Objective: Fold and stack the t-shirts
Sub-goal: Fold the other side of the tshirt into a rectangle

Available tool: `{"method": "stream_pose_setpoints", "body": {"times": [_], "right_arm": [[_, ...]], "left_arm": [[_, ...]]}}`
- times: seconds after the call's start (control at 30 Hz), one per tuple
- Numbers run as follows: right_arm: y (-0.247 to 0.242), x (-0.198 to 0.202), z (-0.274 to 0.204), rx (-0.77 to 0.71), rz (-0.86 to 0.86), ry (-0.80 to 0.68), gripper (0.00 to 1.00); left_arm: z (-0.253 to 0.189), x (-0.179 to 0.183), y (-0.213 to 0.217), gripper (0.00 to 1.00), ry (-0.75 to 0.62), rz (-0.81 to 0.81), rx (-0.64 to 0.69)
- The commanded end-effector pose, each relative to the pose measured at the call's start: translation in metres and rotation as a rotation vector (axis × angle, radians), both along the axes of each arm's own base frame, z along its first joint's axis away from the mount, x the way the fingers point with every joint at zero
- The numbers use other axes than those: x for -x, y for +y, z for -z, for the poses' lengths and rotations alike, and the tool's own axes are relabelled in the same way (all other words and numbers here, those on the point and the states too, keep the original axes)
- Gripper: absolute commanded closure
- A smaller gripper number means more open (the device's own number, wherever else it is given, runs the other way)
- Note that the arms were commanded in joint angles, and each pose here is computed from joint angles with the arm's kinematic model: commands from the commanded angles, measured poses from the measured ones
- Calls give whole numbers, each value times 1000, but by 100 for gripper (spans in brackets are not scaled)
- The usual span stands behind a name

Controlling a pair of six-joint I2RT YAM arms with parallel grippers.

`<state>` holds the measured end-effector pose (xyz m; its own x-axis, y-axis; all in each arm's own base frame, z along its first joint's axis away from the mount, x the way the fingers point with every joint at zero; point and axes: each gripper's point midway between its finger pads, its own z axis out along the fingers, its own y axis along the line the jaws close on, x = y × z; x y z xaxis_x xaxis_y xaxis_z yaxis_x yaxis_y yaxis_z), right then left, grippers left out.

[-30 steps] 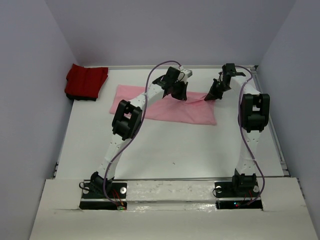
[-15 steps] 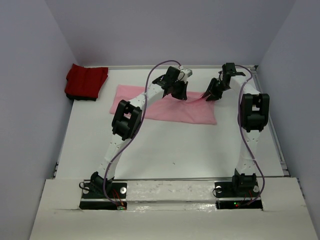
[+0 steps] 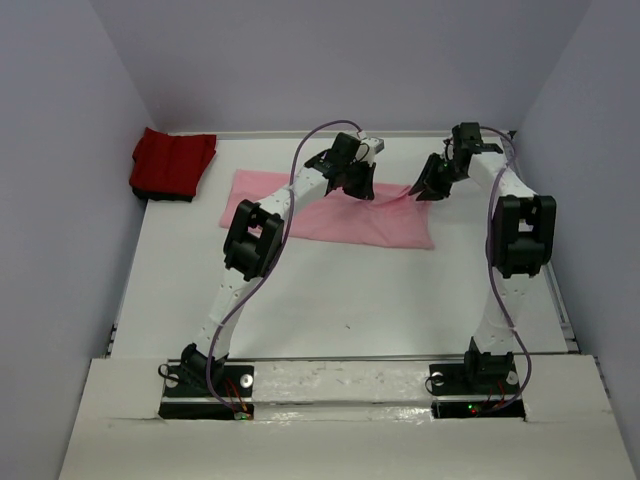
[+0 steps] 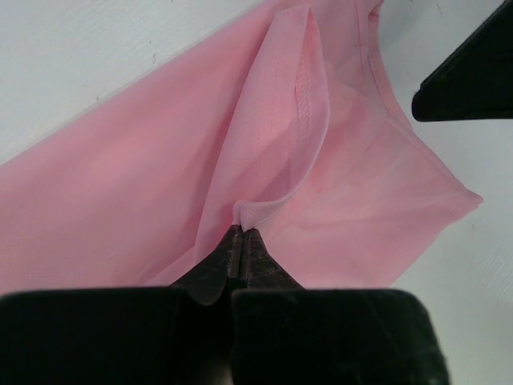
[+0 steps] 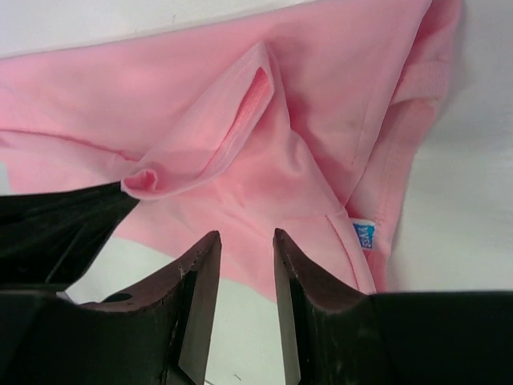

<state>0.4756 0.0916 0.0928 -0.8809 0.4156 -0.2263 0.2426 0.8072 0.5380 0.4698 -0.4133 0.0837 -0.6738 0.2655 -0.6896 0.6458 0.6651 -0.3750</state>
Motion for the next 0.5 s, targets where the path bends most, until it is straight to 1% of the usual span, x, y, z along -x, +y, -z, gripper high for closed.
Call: {"method": "stream_pose_setpoints", "body": {"times": [0.0, 0.1, 0.13, 0.17, 0.47], "right_arm": [[9, 14, -18, -40, -25, -21, 62], [20, 28, -2, -54, -42, 16, 82], [20, 30, 4, -60, -42, 28, 98], [25, 35, 13, -65, -48, 45, 100], [32, 54, 50, -63, -61, 120, 100]], "left_arm": [[-45, -2, -5, 99, -69, 4, 63], [-44, -3, -5, 99, -66, 1, 63], [-45, -2, -5, 99, -66, 2, 64], [-45, -2, -5, 99, -68, 1, 63], [-43, -3, -4, 99, -69, -1, 56]]}}
